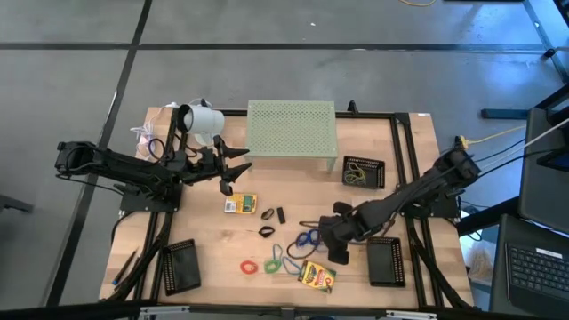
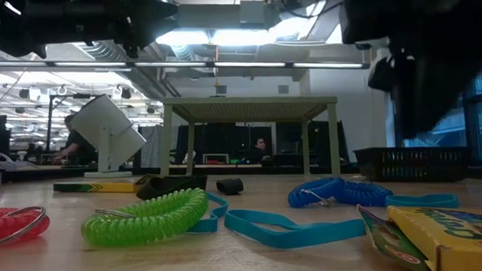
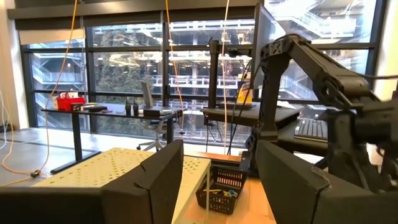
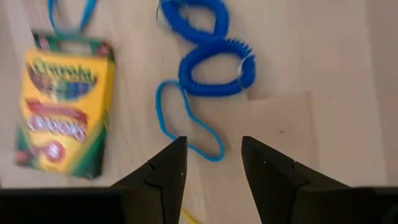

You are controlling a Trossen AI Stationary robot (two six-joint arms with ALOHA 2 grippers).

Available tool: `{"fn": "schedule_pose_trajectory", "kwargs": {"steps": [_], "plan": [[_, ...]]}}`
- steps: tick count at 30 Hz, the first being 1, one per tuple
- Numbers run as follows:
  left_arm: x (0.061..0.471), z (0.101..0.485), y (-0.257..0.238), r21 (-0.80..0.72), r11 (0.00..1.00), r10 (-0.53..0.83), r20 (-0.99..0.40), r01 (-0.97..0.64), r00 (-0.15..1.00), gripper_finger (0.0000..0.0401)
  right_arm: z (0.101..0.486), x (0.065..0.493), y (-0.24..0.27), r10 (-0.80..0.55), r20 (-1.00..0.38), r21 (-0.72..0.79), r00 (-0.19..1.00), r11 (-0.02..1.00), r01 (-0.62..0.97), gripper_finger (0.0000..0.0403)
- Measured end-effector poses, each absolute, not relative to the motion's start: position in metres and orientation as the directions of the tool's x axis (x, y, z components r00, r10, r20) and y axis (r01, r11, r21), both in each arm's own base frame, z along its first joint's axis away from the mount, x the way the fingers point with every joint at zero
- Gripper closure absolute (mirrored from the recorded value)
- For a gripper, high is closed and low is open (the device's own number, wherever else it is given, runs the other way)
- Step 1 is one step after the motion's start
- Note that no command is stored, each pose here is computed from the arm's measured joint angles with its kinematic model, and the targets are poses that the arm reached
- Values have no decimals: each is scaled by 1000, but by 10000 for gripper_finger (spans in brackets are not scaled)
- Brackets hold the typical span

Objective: Pick & Place Office Desk Supplies
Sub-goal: Put the blue rubber band into the top right black bin

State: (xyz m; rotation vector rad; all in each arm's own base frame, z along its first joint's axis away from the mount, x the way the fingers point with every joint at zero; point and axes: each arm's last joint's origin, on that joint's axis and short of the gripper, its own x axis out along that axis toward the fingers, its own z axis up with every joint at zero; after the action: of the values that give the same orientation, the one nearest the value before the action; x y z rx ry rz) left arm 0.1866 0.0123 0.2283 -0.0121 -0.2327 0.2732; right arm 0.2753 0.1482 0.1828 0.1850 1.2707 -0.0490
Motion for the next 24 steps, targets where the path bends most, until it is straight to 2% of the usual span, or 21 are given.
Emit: {"fn": "schedule_pose_trajectory", "kwargs": {"steps": [5, 13, 20, 24], "plan": [[187, 228, 12, -43, 963, 269, 226, -266, 936, 203, 165, 278, 153, 42, -968, 59, 249, 997, 58, 247], [187, 228, 12, -43, 963, 269, 226, -267, 936, 203, 142, 281, 156, 24, -985, 33, 171, 998, 50, 247], [187, 228, 12, -43, 963, 269, 226, -266, 936, 203, 134, 283, 157, 9, -987, 17, 159, 999, 51, 249], [187, 228, 12, -43, 963, 269, 226, -266, 936, 203, 133, 284, 157, 12, -986, 22, 165, 998, 56, 265]]}}
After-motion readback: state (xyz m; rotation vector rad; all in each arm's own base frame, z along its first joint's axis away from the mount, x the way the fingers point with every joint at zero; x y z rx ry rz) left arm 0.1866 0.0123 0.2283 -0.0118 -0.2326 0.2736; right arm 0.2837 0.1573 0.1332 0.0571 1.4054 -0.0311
